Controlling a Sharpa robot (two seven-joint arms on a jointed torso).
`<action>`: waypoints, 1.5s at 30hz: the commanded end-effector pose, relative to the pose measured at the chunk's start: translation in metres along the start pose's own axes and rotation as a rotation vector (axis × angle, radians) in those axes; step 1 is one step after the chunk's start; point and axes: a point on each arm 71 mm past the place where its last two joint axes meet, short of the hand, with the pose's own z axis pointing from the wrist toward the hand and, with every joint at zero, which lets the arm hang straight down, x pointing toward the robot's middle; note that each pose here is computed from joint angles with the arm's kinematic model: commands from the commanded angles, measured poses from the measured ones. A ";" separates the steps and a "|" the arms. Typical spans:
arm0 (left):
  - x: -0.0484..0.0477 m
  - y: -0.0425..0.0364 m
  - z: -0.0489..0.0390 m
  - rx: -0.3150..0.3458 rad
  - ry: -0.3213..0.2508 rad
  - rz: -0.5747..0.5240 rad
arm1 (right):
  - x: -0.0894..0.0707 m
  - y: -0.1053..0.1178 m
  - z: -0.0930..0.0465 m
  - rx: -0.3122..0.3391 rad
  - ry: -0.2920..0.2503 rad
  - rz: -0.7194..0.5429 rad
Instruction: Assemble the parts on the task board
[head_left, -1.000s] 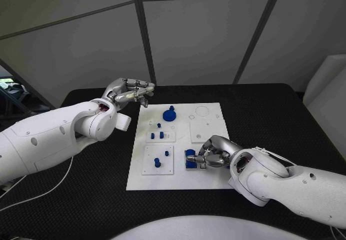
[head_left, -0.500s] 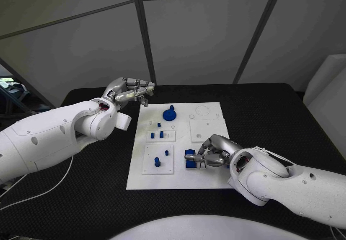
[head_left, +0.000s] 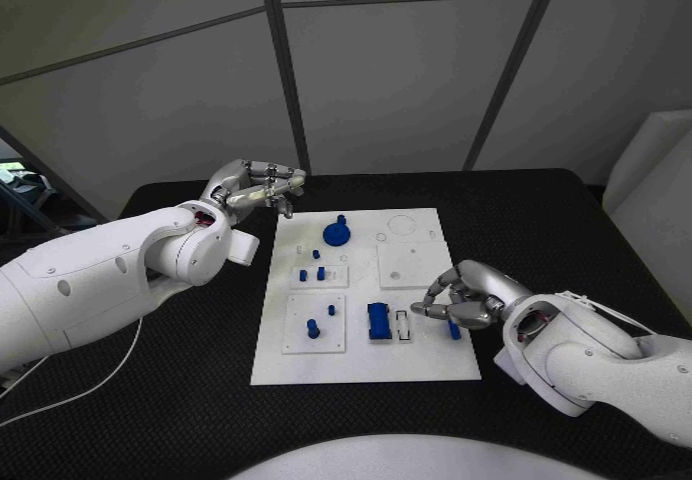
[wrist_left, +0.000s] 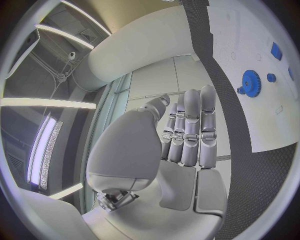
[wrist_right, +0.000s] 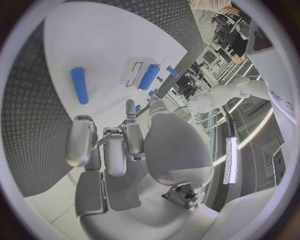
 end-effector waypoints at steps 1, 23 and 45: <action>-0.0006 -0.0008 -0.0003 0.010 0.000 -0.002 | -0.007 -0.005 -0.006 -0.016 0.013 0.015; 0.0020 0.0012 -0.0011 0.008 0.005 -0.006 | -0.014 -0.031 -0.003 0.090 0.052 -0.296; 0.0003 0.0014 -0.0023 0.007 0.003 -0.005 | 0.000 -0.030 0.005 0.110 0.087 -0.418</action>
